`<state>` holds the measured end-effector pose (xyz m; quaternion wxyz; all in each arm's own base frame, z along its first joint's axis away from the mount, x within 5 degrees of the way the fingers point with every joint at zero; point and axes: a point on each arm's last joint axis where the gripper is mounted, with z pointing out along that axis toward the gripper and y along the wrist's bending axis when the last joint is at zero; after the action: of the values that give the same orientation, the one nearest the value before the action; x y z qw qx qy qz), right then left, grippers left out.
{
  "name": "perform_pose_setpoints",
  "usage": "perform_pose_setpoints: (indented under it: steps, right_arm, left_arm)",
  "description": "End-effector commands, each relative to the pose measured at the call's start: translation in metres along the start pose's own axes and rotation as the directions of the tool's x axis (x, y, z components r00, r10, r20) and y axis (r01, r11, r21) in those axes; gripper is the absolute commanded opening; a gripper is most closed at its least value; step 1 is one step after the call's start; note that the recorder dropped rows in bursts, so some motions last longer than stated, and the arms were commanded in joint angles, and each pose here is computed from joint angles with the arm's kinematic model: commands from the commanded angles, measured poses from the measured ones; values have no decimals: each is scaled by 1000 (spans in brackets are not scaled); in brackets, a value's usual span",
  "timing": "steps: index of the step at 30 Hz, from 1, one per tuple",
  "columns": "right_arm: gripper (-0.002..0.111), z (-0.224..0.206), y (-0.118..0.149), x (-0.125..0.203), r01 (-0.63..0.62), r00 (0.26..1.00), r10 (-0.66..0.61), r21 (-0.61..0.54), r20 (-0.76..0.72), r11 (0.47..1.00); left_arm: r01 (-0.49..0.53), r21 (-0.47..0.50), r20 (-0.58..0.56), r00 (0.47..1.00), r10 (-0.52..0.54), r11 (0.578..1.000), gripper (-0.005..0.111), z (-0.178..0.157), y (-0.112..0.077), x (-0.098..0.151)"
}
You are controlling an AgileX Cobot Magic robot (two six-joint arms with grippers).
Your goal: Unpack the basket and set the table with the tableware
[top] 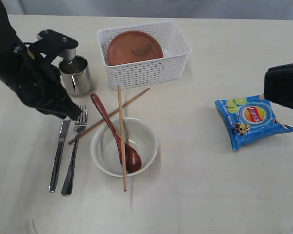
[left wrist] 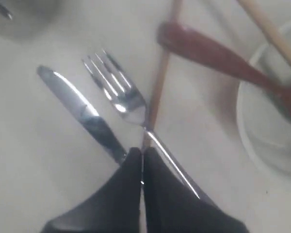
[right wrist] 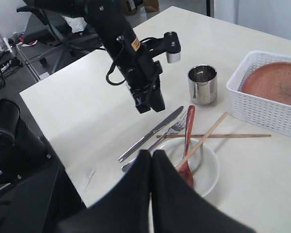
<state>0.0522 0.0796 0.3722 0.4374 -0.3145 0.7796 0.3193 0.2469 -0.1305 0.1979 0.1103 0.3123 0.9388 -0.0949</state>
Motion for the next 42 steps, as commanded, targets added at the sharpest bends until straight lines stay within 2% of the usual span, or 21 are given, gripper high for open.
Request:
perform_pose_setpoints:
  steps: [1,4,6,18,22,25,28,34,42]
  right_arm:
    - [0,-1,-1,0,13,1000,-14,14,6,1000]
    - [0,-1,-1,0,13,1000,-14,14,6,1000]
    - [0,-1,-1,0,13,1000,-14,14,6,1000]
    - [0,-1,-1,1,13,1000,-13,14,1,1000]
    - [0,-1,-1,1,29,1000,-29,14,1,999]
    - [0,-1,-2,1,31,1000,-31,17,1,999]
    - [0,-1,-2,1,33,999,-33,18,1,999]
    - [0,-1,-2,1,36,999,-36,21,1,999]
    - [0,-1,-2,2,52,999,-52,22,-12,998]
  left_arm:
    - [-138,19,-11,990,139,990,0,15,-33,9]
    - [-207,15,40,978,206,978,0,17,-50,4]
    - [-210,12,50,977,209,978,0,21,-52,3]
    - [-225,-3,-5,974,225,974,0,29,-49,5]
    - [-218,21,-84,972,219,976,0,45,-48,12]
    - [-208,26,-100,973,210,978,0,52,-48,13]
    - [-195,40,-93,976,198,980,0,52,-49,12]
    - [-193,131,-37,979,200,972,0,52,-58,9]
    - [-184,162,34,983,181,970,0,51,-63,3]
